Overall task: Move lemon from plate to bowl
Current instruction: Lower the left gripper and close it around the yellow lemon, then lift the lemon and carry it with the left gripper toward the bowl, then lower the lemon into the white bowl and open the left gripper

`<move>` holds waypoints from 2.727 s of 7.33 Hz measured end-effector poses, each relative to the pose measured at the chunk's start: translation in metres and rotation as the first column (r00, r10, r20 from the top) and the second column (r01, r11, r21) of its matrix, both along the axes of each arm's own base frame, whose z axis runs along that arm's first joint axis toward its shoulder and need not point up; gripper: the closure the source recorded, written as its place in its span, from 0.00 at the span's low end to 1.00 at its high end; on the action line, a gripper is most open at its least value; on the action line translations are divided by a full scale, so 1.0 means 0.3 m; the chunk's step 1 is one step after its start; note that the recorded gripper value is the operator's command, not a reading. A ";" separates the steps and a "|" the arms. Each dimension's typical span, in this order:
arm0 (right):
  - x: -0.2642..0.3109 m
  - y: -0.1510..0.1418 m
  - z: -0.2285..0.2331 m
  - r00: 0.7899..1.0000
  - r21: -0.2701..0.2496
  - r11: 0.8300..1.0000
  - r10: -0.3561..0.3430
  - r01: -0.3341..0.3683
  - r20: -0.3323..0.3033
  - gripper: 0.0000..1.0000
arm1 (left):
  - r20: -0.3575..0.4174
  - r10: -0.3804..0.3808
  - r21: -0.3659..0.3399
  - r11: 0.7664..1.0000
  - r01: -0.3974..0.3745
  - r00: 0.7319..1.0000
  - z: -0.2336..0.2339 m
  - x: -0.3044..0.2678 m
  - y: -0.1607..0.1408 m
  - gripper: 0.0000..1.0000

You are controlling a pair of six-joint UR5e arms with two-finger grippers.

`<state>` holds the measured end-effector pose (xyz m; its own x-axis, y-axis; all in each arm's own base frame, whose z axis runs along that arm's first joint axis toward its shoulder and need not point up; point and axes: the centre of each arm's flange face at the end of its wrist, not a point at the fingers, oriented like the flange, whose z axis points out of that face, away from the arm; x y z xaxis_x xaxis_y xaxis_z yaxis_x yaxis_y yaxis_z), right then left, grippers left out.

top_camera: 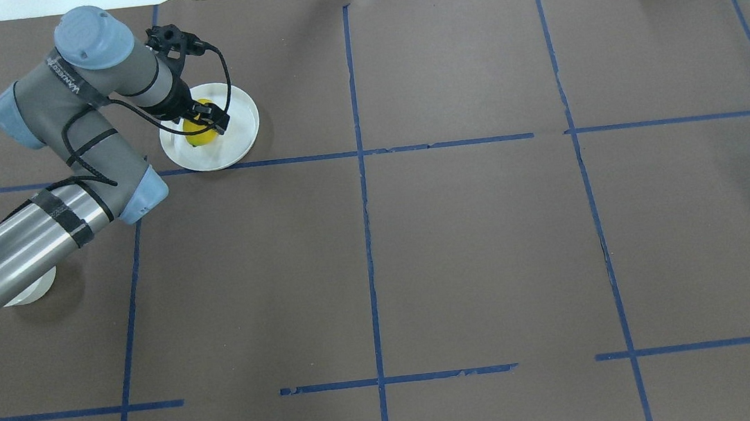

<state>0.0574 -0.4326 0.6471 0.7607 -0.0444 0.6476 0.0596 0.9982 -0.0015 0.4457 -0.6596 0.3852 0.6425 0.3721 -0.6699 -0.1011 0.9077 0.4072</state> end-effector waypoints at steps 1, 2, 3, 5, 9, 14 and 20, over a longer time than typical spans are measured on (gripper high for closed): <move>0.000 0.000 0.000 1.000 0.000 1.000 0.000 0.000 0.000 0.00 | -0.001 0.002 0.003 1.000 -0.002 1.000 0.006 0.003 -0.001 1.00; 0.000 0.000 0.000 1.000 0.000 1.000 0.000 0.000 0.000 0.00 | -0.005 0.002 0.006 1.000 -0.002 1.000 0.000 0.003 -0.001 1.00; 0.000 0.000 0.000 1.000 0.000 1.000 0.000 0.000 0.000 0.00 | -0.019 -0.008 0.004 1.000 0.008 1.000 -0.023 -0.005 -0.003 1.00; 0.000 0.000 0.000 1.000 0.000 1.000 0.000 0.000 0.000 0.00 | -0.090 -0.048 -0.012 0.999 0.047 0.995 -0.076 -0.135 0.050 1.00; 0.000 0.000 0.000 1.000 0.000 1.000 0.000 0.000 0.000 0.00 | -0.061 -0.060 -0.109 0.993 0.053 0.996 0.352 -0.631 0.572 1.00; 0.000 0.000 0.000 1.000 0.000 1.000 0.000 0.000 0.000 0.00 | 0.012 -0.036 -0.165 0.986 0.038 0.999 0.623 -0.814 0.838 0.89; 0.000 0.000 0.000 1.000 0.000 1.000 0.000 0.000 0.000 0.00 | 0.010 -0.029 -0.163 0.986 0.030 1.000 0.622 -0.797 0.831 0.05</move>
